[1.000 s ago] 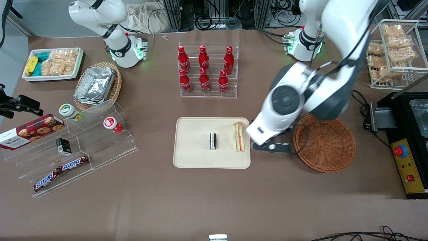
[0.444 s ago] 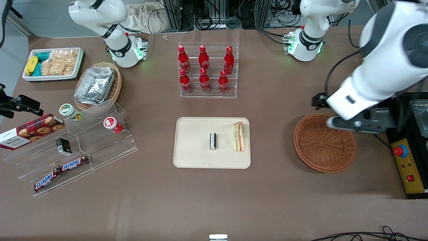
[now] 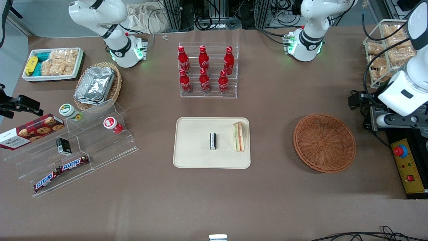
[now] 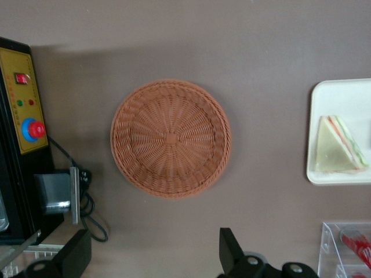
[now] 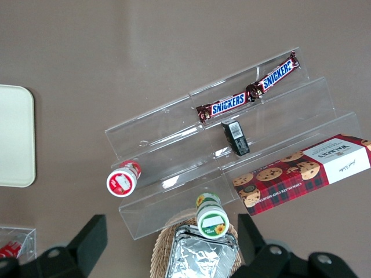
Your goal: Place sandwich from basket to tray
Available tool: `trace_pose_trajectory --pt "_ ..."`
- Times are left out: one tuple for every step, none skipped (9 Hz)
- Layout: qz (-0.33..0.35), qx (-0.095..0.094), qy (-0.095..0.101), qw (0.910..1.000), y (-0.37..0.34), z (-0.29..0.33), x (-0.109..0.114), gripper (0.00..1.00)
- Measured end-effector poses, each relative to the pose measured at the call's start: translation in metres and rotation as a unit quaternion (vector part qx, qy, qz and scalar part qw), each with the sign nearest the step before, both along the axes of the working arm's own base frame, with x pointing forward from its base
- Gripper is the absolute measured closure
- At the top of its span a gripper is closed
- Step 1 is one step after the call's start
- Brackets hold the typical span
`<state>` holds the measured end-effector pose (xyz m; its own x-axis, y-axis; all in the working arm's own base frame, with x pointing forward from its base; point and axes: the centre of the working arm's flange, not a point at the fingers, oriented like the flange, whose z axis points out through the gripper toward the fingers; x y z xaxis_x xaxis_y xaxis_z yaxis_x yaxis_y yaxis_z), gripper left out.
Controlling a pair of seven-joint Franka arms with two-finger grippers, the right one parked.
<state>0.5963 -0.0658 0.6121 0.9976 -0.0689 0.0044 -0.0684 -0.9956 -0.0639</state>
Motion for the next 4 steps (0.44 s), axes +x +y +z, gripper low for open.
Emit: trace_pose_trajectory --pt "0.003 0.010 -0.013 0.9998 0.002 -0.011 -0.009 0.00" --pt "0.006 0.021 -0.011 0.9997 0.002 -0.019 -0.021 0.00" --pt "0.008 0.027 -0.005 0.9996 0.003 -0.022 -0.028 0.00" --pt "0.007 0.028 -0.001 0.9996 0.004 -0.025 -0.029 0.00"
